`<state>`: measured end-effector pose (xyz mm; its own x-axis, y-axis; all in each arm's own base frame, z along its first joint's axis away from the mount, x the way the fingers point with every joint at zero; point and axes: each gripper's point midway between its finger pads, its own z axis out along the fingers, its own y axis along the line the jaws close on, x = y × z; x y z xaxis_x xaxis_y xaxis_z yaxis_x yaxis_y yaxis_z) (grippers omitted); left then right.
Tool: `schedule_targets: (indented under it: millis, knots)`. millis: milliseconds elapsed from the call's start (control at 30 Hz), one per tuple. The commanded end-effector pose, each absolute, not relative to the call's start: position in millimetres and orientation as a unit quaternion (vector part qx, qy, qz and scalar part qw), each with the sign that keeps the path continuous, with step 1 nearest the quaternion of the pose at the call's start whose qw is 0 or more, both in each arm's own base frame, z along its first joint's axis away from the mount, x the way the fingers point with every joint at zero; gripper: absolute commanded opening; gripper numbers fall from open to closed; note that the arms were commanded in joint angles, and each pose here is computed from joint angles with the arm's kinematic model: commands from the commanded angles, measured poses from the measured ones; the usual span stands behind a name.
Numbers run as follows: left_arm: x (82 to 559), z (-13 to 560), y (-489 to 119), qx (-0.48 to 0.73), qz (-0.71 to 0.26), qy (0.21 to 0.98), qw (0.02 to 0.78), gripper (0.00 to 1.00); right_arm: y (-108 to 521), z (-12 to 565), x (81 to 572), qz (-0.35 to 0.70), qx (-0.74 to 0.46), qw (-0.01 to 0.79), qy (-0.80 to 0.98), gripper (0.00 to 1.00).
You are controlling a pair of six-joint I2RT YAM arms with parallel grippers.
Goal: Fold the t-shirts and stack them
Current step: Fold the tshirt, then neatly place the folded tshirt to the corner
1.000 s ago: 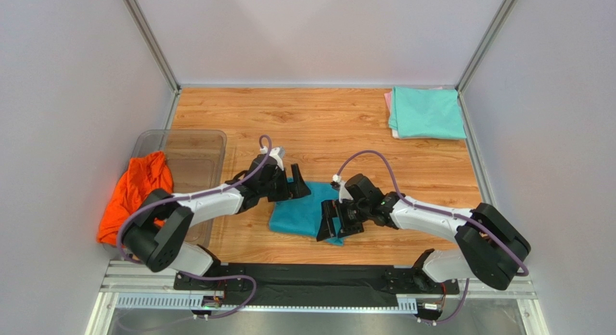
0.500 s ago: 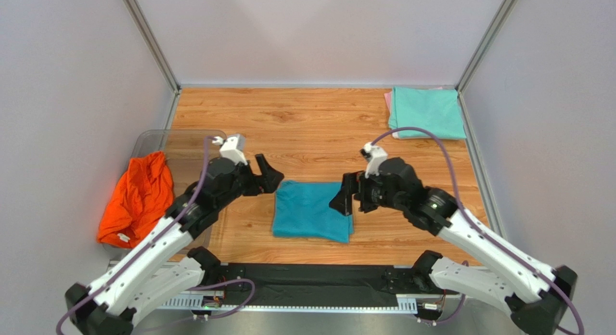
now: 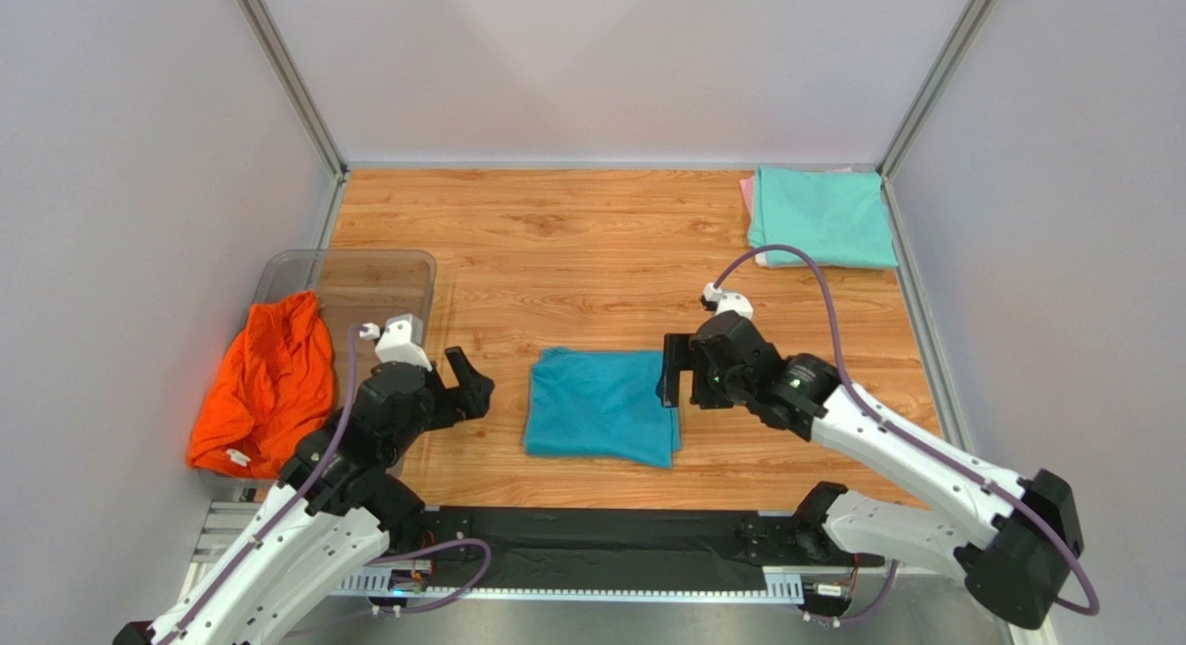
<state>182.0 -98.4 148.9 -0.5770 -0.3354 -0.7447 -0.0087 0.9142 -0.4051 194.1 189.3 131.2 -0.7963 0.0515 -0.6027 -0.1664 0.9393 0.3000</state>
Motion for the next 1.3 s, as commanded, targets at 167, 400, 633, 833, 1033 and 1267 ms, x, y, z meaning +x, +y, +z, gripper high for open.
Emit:
schedule_targets:
  millis: [167, 400, 633, 833, 1033, 1267]
  knots:
    - [183, 159, -98, -0.109, -0.198, 0.854, 0.469, 1.00, 214, 86, 223, 0.142, 0.022, 0.275, 0.951, 0.92]
    - [182, 156, -101, -0.104, -0.203, 0.856, 0.463, 1.00, 234, 46, 225, 0.147, 0.024, 0.215, 0.965, 0.78]
    - [182, 156, -104, -0.097, -0.207, 0.857, 0.463, 1.00, 234, 21, 226, 0.128, 0.025, 0.198, 0.971, 0.69]
    - [183, 154, -101, -0.100, -0.200, 0.857, 0.465, 1.00, 234, 3, 222, 0.121, 0.025, 0.180, 0.976, 0.53]
    - [184, 153, -96, -0.107, -0.189, 0.857, 0.468, 1.00, 231, -15, 225, 0.096, 0.006, 0.172, 0.980, 0.28]
    - [181, 149, -92, -0.121, -0.182, 0.861, 0.459, 1.00, 230, -7, 251, 0.083, -0.056, 0.198, 0.975, 0.00]
